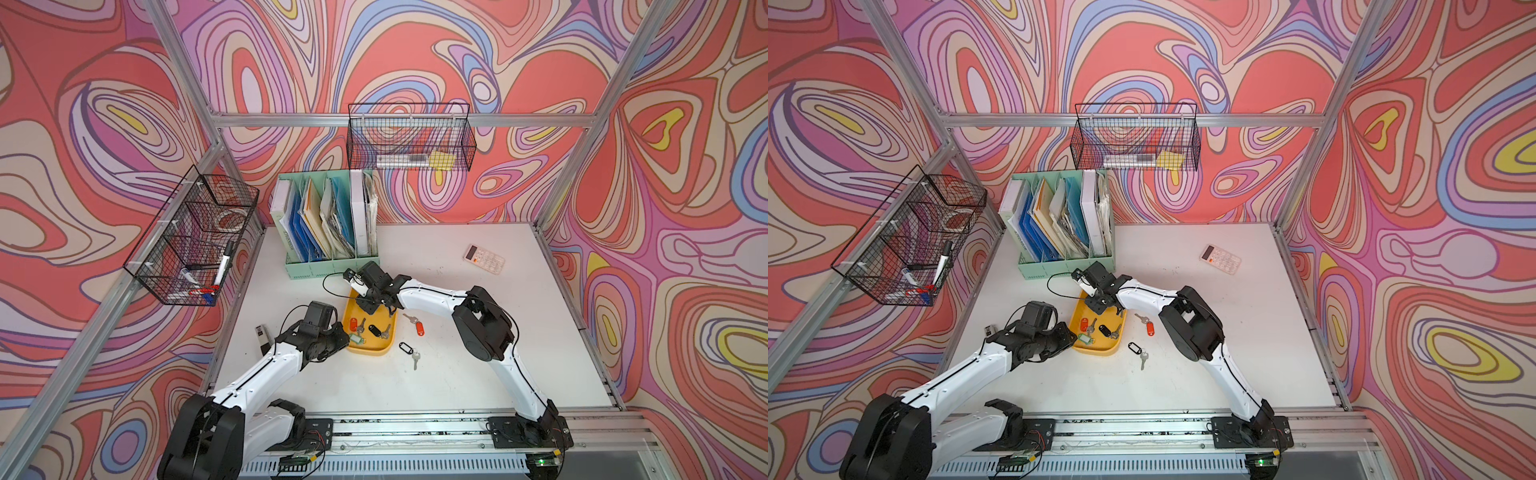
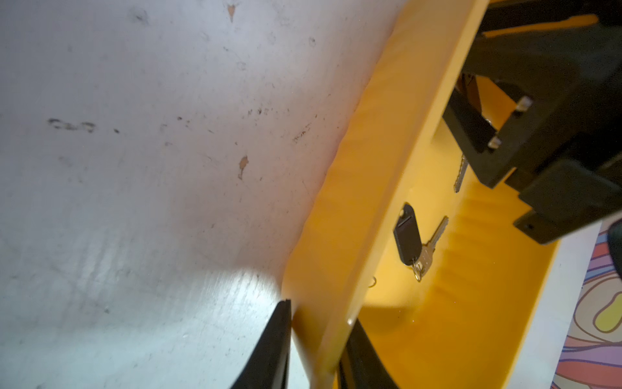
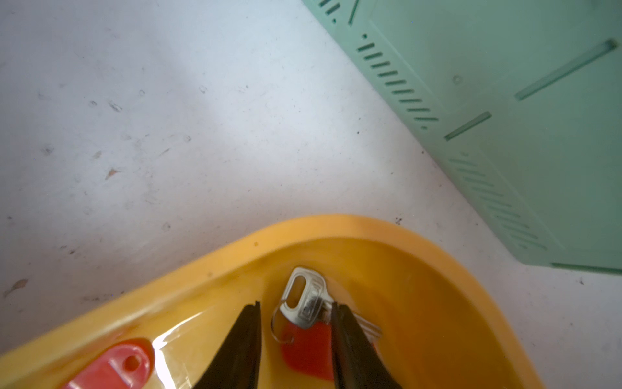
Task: Take the keys out of the storage box
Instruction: Pick up the key from the storage box.
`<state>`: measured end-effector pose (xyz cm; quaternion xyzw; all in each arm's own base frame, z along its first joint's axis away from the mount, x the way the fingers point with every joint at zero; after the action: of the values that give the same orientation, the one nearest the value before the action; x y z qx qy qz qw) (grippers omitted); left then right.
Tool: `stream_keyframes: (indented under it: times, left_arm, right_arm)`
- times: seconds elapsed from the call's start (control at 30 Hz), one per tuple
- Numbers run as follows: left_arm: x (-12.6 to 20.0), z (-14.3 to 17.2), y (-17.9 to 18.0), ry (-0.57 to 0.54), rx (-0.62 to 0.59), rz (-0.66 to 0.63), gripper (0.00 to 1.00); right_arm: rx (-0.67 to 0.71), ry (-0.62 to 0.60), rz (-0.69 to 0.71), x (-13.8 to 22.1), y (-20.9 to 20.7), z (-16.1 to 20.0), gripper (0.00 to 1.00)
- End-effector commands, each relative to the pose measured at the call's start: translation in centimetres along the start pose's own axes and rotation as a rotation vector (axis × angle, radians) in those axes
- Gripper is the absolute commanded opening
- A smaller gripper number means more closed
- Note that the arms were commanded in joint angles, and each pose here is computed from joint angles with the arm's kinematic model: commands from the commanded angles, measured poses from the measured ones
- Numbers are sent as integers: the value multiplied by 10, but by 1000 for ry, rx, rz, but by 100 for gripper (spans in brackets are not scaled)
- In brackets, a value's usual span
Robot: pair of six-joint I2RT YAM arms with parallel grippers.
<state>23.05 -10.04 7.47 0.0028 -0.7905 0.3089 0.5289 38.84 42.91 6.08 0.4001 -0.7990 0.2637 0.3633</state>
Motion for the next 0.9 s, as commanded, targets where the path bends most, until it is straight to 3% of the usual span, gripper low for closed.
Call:
stream_keyframes:
  times: [0.0,0.17,0.5,0.87]
  left_arm:
    - [3,-4,-3,-11,-7,8,28]
    - [3,-3,-1,-9,-3,-2,28]
    - [13,-14,-11,-40,-16,-5,28]
    - [12,-14,-6,-47,-1,-22,32]
  right_arm:
    - [19,11,-4,-9,3,2,38]
    - [17,37,-10,-16,5,9,32]
    - [37,44,24,-3,6,13,0]
    - [-28,-87,-29,51,9,-24,0]
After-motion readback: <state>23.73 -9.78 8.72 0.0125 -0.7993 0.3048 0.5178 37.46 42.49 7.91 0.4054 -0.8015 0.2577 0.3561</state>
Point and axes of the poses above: each gripper's point midway between its finger pads, its own x axis back along the fingers, its own y axis along the line the jaws close on, z = x × y, the point moved 3 cm from there along x, back along the fingers, and after that the axes turned 1 degree about x, right-handed, at the moved point
